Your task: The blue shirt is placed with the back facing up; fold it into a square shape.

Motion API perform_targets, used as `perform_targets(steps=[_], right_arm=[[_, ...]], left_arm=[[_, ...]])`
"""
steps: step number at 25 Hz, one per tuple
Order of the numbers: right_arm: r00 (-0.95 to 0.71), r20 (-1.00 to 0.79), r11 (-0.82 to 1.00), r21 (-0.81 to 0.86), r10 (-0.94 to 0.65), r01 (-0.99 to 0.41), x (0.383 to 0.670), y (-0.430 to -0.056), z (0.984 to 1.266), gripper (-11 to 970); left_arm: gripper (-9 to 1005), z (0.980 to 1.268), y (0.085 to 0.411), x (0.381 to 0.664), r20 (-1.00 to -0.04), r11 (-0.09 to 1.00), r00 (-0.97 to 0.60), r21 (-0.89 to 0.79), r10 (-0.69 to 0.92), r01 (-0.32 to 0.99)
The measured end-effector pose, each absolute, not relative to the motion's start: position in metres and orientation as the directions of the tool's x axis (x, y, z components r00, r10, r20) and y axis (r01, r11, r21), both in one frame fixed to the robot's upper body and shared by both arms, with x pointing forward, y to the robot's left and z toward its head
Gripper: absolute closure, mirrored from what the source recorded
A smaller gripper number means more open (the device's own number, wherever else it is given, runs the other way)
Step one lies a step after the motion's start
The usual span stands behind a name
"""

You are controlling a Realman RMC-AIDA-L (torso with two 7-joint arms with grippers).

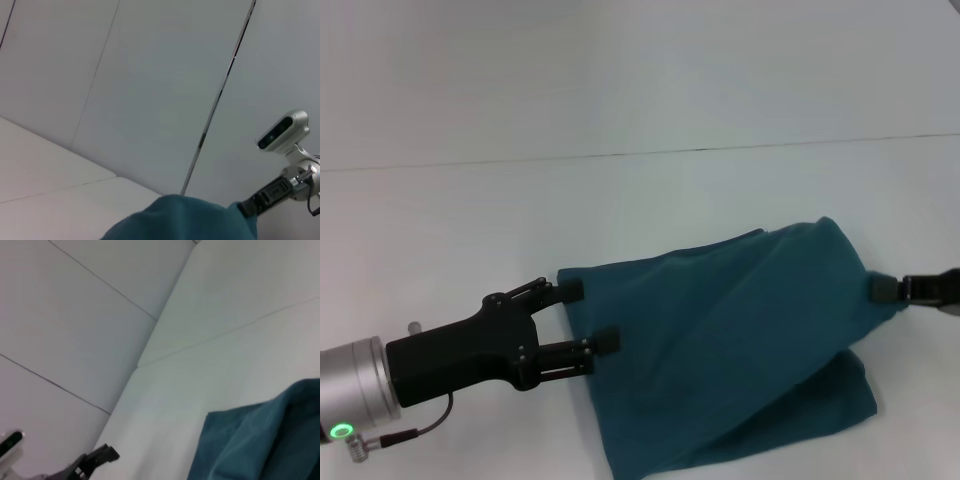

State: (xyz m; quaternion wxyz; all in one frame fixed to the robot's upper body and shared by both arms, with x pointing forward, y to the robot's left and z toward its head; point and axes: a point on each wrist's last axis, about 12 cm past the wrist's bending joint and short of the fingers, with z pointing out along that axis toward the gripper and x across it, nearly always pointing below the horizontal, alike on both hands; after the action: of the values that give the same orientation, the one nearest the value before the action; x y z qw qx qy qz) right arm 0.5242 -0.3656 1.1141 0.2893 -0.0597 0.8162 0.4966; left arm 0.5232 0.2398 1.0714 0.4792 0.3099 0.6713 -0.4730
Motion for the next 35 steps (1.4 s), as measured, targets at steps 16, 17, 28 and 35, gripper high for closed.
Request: perform_targets(steps=[16, 17, 28, 35], right_arm=[[-0.84, -0.485, 0.69, 0.695, 0.245, -0.2, 0.504, -0.398, 1.075, 827], [-0.83, -0.495, 0.714, 0.676, 0.258, -0.181, 0.504, -0.405, 1.074, 820], [-0.762, -0.567, 0.743, 0.646, 0.313, -0.175, 0.523, -0.421, 1.092, 534], [-0.751, -0.607, 0.718, 0.642, 0.26, -0.271, 0.551, -0.393, 1.105, 229]], left_arm=[[60, 1.069, 0.237, 0.524, -0.934, 0.372, -0.355, -0.344, -0.039, 0.862], [60, 1.069, 0.237, 0.524, -0.934, 0.373, -0.355, -0.343, -0.038, 0.862], [59, 1.069, 0.236, 0.537, -0.93, 0.435, -0.367, -0.342, -0.029, 0.833], [60, 1.067, 0.235, 0.563, -0.864, 0.56, -0.497, -0.45, -0.077, 0.696]])
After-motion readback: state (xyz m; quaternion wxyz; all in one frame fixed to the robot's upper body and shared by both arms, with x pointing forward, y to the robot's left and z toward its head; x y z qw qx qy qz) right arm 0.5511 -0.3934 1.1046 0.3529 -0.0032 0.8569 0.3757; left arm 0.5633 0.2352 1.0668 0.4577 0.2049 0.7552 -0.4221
